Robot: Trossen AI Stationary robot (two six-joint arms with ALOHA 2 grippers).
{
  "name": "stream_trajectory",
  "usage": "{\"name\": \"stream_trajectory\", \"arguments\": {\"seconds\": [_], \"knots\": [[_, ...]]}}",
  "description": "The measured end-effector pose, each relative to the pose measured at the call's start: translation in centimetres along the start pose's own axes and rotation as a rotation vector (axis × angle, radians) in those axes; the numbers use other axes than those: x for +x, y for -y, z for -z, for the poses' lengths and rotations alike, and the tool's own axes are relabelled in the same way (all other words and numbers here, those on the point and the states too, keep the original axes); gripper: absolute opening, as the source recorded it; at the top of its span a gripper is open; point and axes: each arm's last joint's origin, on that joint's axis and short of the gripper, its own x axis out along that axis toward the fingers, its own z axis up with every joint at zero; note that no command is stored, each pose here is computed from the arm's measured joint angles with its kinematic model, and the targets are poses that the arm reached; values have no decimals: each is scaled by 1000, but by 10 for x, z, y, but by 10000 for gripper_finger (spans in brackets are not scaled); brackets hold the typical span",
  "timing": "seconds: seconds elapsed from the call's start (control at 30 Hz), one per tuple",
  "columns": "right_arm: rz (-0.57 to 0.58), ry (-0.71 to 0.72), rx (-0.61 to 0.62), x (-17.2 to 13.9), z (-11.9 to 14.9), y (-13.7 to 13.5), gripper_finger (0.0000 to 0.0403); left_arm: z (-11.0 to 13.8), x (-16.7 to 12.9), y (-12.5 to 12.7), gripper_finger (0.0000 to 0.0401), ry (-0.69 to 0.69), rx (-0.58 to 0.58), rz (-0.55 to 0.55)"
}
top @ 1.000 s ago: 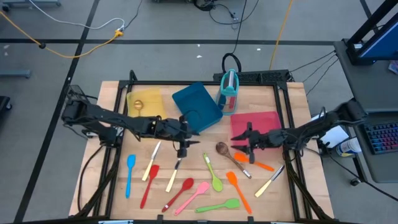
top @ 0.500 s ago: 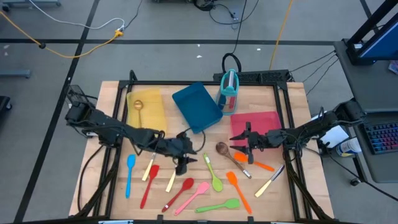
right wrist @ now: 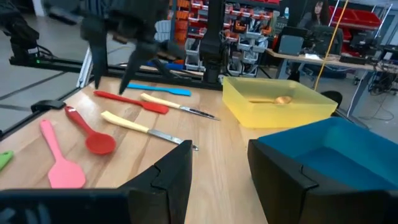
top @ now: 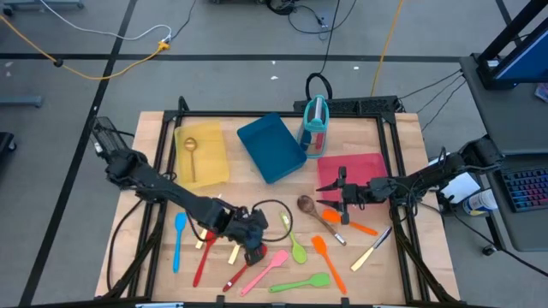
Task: Pick & Place Kitchen Items
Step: Put the red serving spoon into the yellow bin
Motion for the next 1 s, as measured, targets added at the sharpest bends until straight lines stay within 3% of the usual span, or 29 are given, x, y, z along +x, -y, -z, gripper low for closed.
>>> {"name": "stream_trajectory", "arguments": {"seconds": [0.33, 0.57, 0.8, 1.0], "knots": [[-1, -10, -30, 0, 1, 0, 150, 16, 41, -12, 145, -427, -262, 41], [13, -25, -87, 0, 3, 2, 150, 10, 44, -16, 145, -423, -229, 55], [45, -47, 4, 1, 5, 9, 150, 6, 42, -19, 145, -427, -234, 67], [45, -53, 5, 1, 6, 9, 150, 17, 41, -10, 145, -444, -228, 67]]}}
